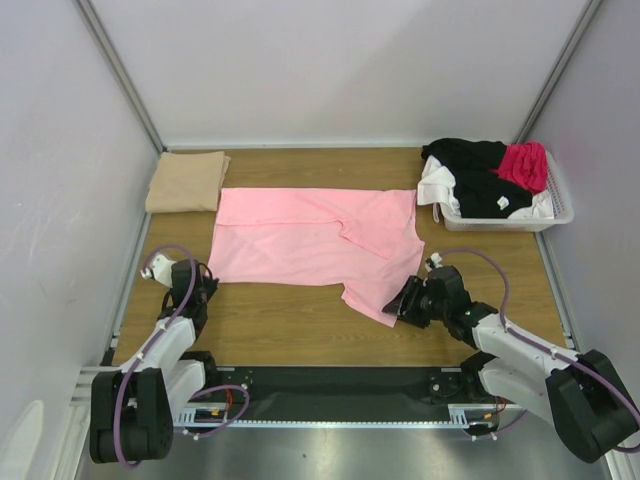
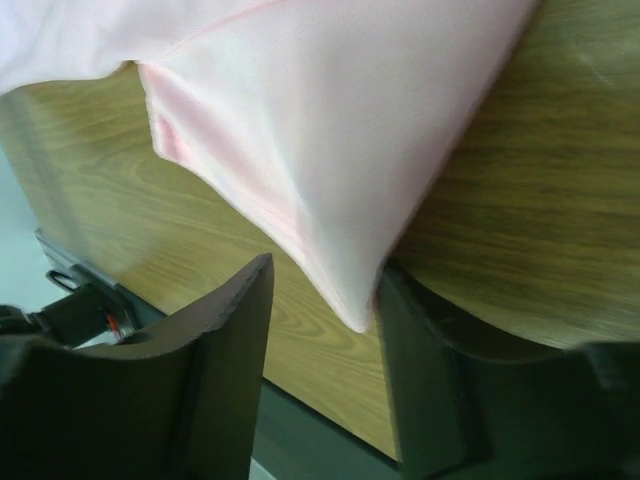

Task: Fold and stack the t-shirts
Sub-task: Fold the tshirt

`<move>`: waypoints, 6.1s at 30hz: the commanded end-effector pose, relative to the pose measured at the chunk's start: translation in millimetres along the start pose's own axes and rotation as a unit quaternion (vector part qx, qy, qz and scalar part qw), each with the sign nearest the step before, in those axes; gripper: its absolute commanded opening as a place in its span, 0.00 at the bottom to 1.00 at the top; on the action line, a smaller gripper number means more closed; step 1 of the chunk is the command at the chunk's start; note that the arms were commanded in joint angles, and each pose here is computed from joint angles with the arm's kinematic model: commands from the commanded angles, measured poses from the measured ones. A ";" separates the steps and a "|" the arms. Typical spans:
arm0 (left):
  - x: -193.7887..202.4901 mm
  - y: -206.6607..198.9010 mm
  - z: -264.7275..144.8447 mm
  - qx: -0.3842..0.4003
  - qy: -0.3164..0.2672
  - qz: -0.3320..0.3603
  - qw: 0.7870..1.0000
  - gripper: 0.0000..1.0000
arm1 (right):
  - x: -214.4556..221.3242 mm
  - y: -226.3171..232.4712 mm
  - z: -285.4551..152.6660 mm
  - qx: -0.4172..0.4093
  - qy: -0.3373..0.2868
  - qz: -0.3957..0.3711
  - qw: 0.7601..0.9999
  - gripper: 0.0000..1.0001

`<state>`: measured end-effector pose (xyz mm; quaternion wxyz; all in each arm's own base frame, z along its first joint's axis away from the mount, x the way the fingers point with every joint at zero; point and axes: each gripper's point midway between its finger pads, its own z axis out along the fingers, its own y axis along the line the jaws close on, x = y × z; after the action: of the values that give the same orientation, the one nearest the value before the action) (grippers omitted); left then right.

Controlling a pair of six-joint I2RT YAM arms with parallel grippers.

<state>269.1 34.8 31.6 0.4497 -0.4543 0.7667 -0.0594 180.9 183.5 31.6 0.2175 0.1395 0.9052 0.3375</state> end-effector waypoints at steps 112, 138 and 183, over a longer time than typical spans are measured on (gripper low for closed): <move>-68.4 -105.4 91.4 -0.246 0.026 0.080 0.966 0.00 | -226.5 30.9 44.5 0.070 0.090 0.069 0.991 0.00; -86.4 -143.4 92.7 -0.180 -0.004 0.093 0.979 0.78 | -259.5 38.5 72.0 0.041 0.088 0.034 0.995 0.00; 112.4 -312.8 -4.1 0.304 0.188 0.261 0.897 1.00 | -238.6 105.5 79.5 -0.014 -0.023 0.096 0.995 0.89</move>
<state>459.5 -248.5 137.4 0.4326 0.0048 0.8607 -0.2686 434.0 187.2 110.0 0.1852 0.2112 0.8975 0.3399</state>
